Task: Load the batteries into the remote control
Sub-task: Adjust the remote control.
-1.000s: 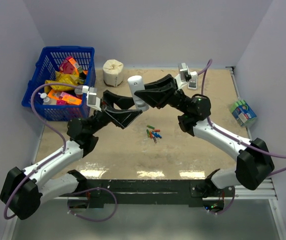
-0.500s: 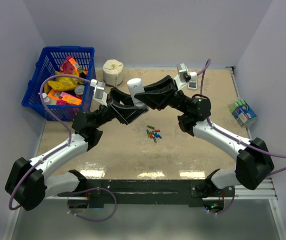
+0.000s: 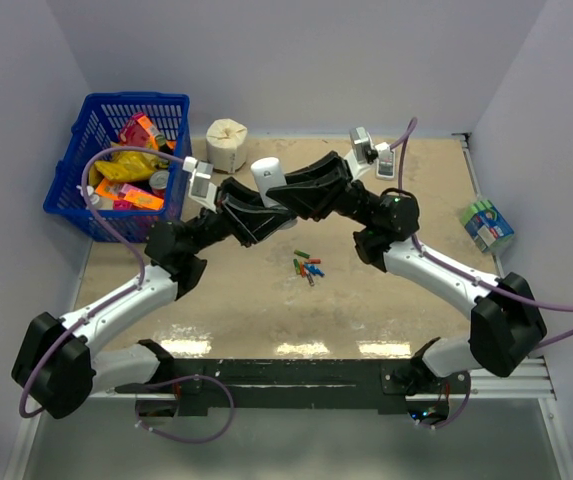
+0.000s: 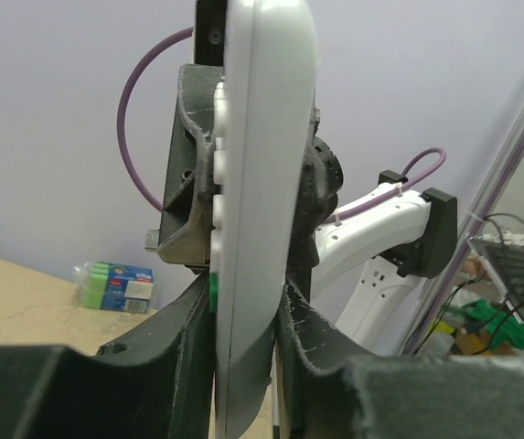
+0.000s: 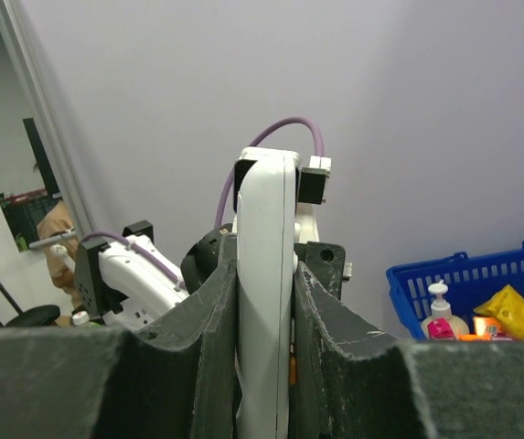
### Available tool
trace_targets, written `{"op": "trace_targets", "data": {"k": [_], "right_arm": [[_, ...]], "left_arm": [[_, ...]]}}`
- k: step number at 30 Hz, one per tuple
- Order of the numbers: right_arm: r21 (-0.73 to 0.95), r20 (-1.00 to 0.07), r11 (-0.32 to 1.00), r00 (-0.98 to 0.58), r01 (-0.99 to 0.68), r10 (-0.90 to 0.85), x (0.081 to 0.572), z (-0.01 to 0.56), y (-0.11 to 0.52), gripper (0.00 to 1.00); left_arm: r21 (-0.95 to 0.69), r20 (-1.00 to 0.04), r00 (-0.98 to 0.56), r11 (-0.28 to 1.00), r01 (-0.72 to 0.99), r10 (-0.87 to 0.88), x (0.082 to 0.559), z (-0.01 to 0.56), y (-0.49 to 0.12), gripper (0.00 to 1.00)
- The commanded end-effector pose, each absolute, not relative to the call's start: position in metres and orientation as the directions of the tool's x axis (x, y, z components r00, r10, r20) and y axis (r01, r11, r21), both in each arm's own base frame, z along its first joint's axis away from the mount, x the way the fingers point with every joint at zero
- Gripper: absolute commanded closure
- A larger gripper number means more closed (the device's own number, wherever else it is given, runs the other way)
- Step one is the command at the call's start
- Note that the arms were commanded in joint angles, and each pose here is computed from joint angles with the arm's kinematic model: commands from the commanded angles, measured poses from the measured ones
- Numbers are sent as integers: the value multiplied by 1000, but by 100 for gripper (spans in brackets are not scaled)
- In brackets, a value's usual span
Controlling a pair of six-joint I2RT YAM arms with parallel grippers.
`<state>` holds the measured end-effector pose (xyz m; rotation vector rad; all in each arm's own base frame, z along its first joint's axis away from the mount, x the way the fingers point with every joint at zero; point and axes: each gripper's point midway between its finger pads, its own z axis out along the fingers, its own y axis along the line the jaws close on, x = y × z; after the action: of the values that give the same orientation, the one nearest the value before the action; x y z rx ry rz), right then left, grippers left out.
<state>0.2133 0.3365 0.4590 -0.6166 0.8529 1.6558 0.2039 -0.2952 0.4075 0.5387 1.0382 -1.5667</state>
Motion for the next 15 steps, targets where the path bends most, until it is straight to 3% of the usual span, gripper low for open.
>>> {"op": "trace_targets", "data": {"k": [1, 3, 5, 7, 11, 12, 15], "right_arm": [[106, -740, -149, -178, -983, 648, 197, 489, 327, 100], [106, -739, -152, -180, -983, 649, 197, 489, 326, 100], [123, -745, -147, -189, -982, 639, 198, 486, 328, 100], [128, -763, -117, -174, -985, 622, 202, 484, 330, 93], [175, -840, -11, -155, -984, 520, 217, 464, 338, 65], [169, -853, 21, -135, -985, 504, 220, 464, 337, 51], [135, -915, 171, -57, -976, 400, 234, 449, 333, 31]], "left_arm": [[-242, -790, -202, -9, 970, -579, 194, 432, -290, 86], [-238, -794, -197, -4, 971, -576, 194, 431, -289, 99], [-232, -804, -180, 21, 972, -567, 196, 428, -289, 100], [-229, -830, -156, 73, 971, -536, 204, 419, -292, 100], [-225, -888, -76, 285, 932, -454, 229, 402, -283, 100], [-217, -919, -67, 357, 909, -388, 239, 386, -281, 100], [-200, -951, -37, 516, 833, -307, 256, 365, -263, 100]]}}
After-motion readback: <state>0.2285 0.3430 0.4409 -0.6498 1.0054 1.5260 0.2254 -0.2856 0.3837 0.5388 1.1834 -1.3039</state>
